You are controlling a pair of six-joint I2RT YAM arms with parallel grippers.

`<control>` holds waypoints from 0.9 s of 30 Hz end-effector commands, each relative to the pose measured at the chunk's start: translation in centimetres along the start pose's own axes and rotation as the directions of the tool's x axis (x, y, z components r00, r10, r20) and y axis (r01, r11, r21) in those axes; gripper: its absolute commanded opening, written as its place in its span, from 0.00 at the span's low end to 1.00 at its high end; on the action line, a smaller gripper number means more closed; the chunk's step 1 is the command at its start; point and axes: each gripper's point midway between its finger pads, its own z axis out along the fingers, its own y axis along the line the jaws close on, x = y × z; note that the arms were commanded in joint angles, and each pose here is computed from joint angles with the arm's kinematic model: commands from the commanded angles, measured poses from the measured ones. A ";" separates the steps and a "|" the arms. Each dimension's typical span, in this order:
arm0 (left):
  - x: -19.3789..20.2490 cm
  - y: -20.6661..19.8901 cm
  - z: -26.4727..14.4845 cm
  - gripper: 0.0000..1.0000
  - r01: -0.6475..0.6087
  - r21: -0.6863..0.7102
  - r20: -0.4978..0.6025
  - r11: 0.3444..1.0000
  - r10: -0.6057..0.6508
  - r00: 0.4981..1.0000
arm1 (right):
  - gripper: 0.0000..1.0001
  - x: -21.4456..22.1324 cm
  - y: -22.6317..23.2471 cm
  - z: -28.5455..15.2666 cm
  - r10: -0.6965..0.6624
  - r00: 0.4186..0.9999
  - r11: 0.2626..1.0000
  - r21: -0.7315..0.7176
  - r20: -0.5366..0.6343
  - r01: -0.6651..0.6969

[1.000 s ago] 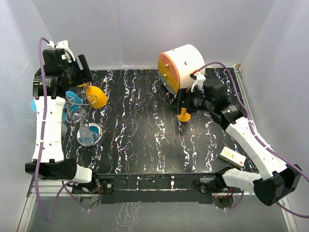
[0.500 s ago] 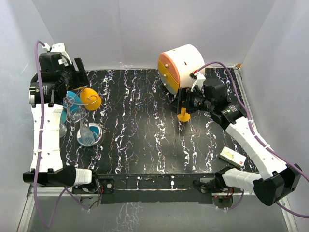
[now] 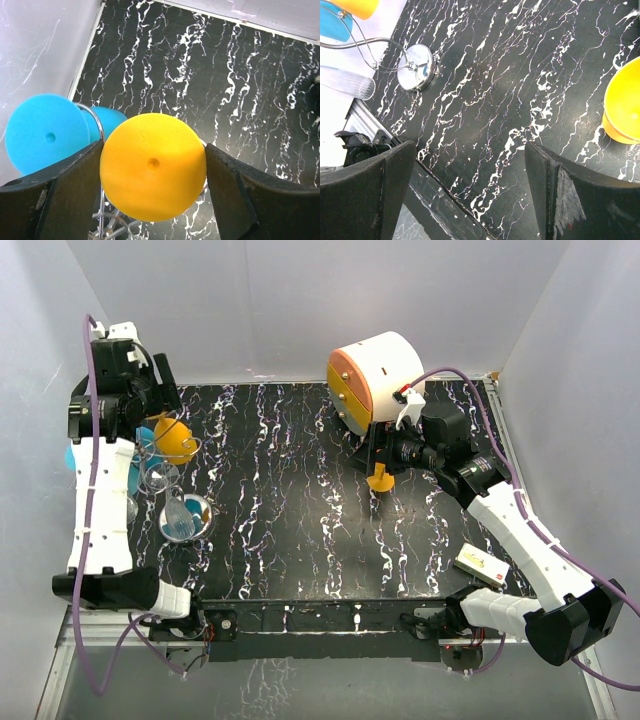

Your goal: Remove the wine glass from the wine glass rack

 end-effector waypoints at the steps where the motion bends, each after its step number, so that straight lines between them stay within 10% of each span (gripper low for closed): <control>1: -2.5 0.8 0.3 0.56 -0.006 -0.050 0.070 0.999 0.009 0.997 | 0.89 -2.1 0.9 -0.5 -0.033 0.997 0.999 -0.026 0.076 0.035; 17: -8.2 -5.8 0.7 0.55 0.118 0.279 0.181 0.953 -0.173 0.968 | 0.89 -2.1 0.9 -0.4 -0.024 0.997 0.999 -0.027 0.078 0.026; 27: -10.4 -13.1 -7.2 0.54 0.266 0.729 0.058 0.631 -0.443 0.894 | 0.88 -3.8 4.2 -0.6 0.114 0.985 0.977 -0.192 0.133 -0.087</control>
